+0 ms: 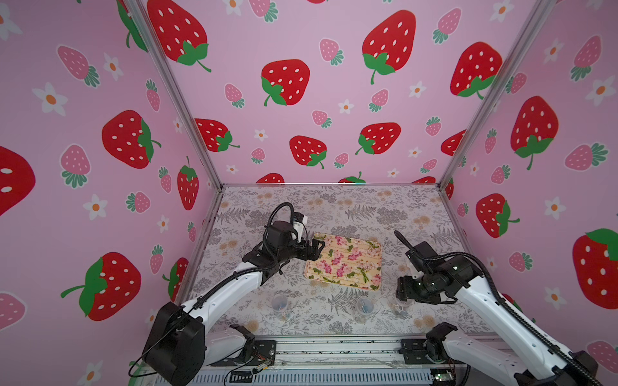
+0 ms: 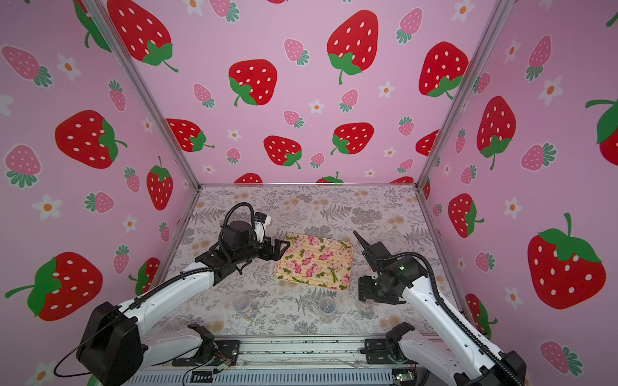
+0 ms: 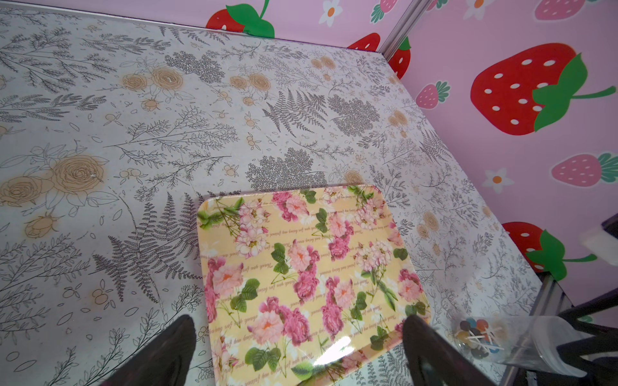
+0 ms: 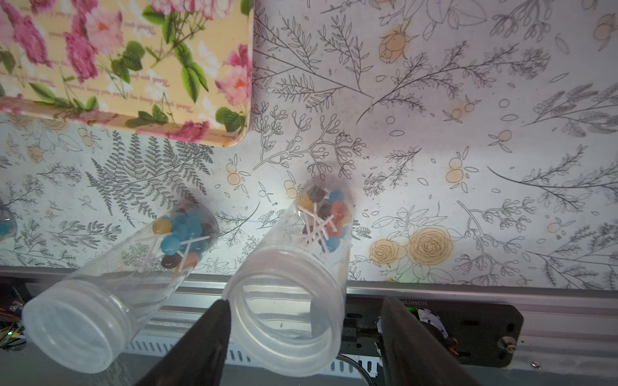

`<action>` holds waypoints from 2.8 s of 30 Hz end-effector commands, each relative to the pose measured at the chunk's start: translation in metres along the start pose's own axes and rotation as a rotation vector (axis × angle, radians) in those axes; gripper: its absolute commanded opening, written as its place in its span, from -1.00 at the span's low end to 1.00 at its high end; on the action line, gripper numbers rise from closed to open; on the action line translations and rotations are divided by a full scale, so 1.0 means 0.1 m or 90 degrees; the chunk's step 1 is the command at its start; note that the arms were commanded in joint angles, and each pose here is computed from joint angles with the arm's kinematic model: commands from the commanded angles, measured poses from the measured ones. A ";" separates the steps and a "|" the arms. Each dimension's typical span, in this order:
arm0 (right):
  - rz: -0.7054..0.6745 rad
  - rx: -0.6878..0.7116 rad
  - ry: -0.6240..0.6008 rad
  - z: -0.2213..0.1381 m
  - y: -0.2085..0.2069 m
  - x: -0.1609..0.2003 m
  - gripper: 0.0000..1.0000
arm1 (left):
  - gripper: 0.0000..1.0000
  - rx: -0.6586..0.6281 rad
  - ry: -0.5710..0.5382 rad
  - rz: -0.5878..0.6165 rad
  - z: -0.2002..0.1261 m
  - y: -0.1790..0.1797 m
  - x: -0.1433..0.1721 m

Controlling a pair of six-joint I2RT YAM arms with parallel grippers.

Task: Pour the candies out of the jar
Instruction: Pick up the jar from the center of the board.

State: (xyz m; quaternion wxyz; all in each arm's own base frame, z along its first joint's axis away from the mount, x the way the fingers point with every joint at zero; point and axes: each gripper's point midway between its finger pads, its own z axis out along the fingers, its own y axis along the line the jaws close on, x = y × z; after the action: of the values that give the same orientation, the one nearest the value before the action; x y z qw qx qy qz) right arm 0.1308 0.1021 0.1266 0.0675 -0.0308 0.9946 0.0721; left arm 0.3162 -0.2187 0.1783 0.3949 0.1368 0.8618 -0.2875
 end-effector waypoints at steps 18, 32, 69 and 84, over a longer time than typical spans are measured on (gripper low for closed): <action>0.020 0.035 -0.014 -0.11 -0.12 0.07 0.51 | 0.99 0.031 0.012 -0.004 0.07 -0.13 0.02; 0.018 0.056 0.031 -0.03 -0.21 0.24 0.61 | 0.99 0.038 0.018 -0.006 0.07 -0.18 0.08; -0.134 -0.093 -0.097 -0.58 0.61 -0.74 -0.17 | 0.99 0.259 0.037 0.124 -0.25 -0.89 -0.06; -0.414 -0.445 -0.206 -1.62 2.03 -1.49 -0.18 | 0.95 0.395 -0.029 0.324 -0.99 -1.30 -0.53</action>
State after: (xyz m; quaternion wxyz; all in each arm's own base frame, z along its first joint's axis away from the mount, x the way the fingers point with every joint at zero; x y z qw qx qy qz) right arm 0.2582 0.2719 0.3067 0.2145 -0.2847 0.8761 0.3247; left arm 0.2394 -0.2636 0.3063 0.4170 0.4156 0.6942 -0.4141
